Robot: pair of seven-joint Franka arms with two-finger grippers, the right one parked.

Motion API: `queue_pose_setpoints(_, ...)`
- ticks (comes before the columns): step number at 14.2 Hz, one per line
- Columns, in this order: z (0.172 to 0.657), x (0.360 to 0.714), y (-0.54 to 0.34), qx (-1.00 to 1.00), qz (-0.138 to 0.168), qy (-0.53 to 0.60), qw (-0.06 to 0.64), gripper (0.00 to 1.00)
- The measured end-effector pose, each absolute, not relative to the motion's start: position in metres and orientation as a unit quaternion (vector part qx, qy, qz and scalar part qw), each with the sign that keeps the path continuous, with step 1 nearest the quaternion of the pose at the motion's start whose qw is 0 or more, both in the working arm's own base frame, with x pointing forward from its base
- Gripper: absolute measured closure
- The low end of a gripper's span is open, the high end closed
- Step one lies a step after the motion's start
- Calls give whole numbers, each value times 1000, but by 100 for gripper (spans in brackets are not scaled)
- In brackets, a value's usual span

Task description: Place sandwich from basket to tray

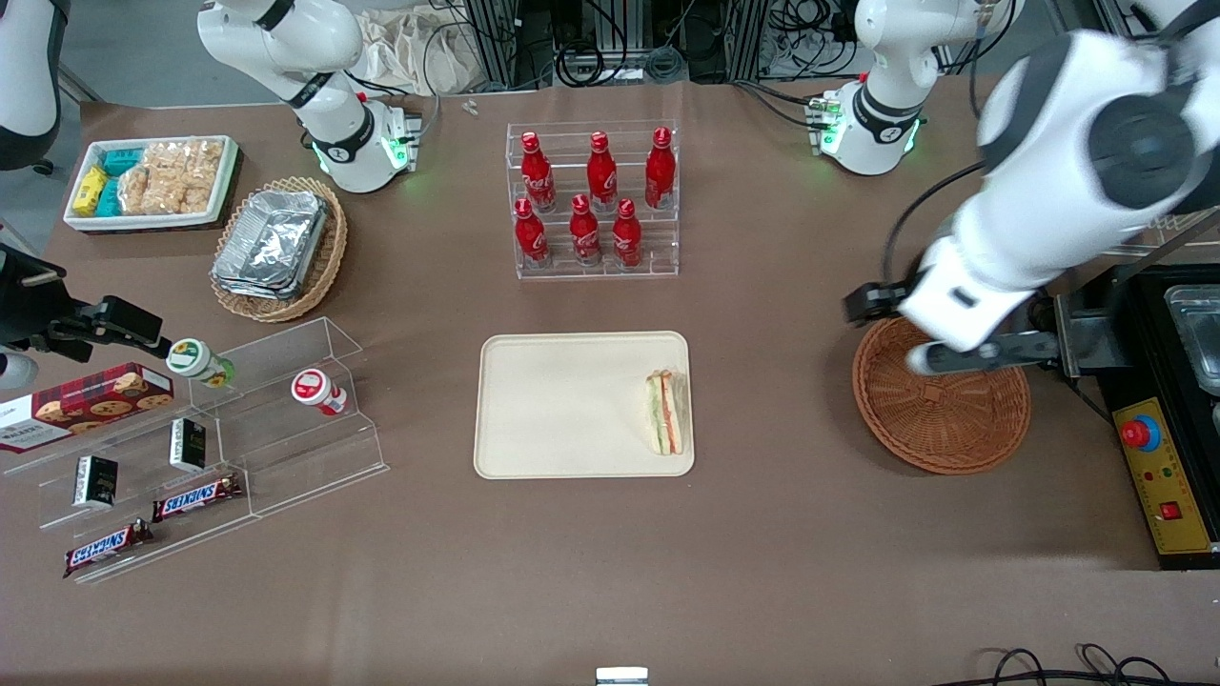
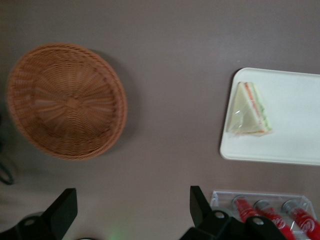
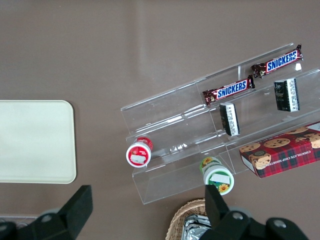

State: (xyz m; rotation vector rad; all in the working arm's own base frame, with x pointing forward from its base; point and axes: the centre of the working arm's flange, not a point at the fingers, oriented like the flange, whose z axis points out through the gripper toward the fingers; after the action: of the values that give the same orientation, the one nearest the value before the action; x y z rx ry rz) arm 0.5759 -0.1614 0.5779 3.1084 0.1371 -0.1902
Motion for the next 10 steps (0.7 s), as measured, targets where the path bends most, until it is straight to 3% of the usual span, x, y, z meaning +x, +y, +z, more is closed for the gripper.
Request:
queue_pose_setpoints(4,617,556,-80,997,-74,28,7,0)
queue_pose_setpoints(10,654,519,-45,999,-52,-3,13,0)
